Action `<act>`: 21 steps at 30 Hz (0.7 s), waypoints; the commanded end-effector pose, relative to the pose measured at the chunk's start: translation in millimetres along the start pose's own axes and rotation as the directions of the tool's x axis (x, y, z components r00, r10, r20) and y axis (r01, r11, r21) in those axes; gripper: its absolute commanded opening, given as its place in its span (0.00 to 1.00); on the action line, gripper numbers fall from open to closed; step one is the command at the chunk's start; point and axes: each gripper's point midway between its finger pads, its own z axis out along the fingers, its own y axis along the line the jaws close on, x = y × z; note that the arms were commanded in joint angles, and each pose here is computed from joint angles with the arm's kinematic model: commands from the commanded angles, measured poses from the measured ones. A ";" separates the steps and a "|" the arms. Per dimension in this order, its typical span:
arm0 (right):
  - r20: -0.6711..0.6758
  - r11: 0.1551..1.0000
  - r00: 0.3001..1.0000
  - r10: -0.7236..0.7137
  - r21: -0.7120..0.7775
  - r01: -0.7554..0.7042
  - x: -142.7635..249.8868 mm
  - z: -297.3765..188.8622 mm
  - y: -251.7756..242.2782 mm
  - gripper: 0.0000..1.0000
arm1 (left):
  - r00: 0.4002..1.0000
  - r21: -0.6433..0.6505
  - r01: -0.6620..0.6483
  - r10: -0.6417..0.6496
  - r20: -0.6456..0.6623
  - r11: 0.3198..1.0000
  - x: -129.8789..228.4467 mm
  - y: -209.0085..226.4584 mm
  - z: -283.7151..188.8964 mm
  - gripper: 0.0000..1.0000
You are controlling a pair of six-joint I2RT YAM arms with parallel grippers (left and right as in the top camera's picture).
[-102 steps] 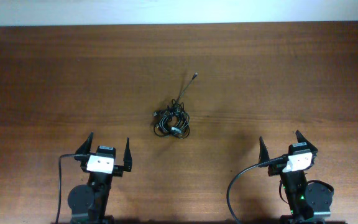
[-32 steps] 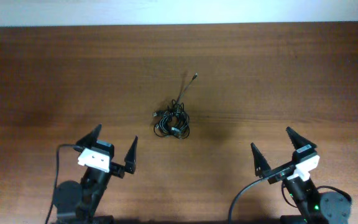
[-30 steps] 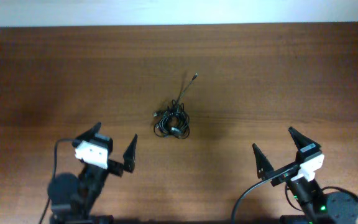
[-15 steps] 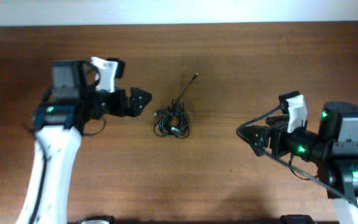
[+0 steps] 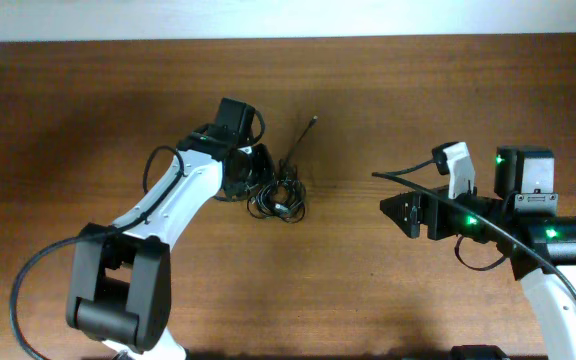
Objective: Untangle cables
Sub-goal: 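Move both grippers forward toward the black cable bundle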
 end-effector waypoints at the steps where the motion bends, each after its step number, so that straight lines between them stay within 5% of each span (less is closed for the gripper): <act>1: 0.008 1.000 1.000 -0.007 -0.007 0.007 -4.4 -2.4 2.4 0.86 | 1.000 -0.072 0.021 -0.020 0.006 0.997 -2.4 14.1 12.4 0.38; 9: 0.007 1.000 1.000 -0.007 -0.008 0.007 -4.4 -2.4 2.6 0.86 | 0.999 -0.096 0.019 -0.016 0.034 0.995 -7.7 18.0 12.0 0.13; 10: 0.008 1.000 1.000 0.006 -0.008 -0.006 -4.5 -2.4 2.5 0.85 | 1.000 -0.093 0.002 0.001 0.029 0.996 -7.1 17.5 12.0 0.00; 12: 0.007 0.998 0.998 0.060 -0.008 -0.060 -4.5 -2.3 2.4 0.86 | 0.999 -0.068 -0.042 0.043 0.013 0.997 -5.3 12.4 11.3 0.00; 16: 0.008 0.993 0.993 0.116 -0.013 -0.116 -5.2 -2.2 3.2 0.86 | 0.977 0.211 -0.209 0.215 -0.002 0.955 -7.7 -54.6 -25.2 0.00; 21: 0.023 0.953 0.953 0.302 -0.020 -0.302 -14.5 3.4 -1.6 0.81 | 0.992 0.312 -0.099 0.119 -0.046 0.945 -5.7 -77.4 -39.9 0.00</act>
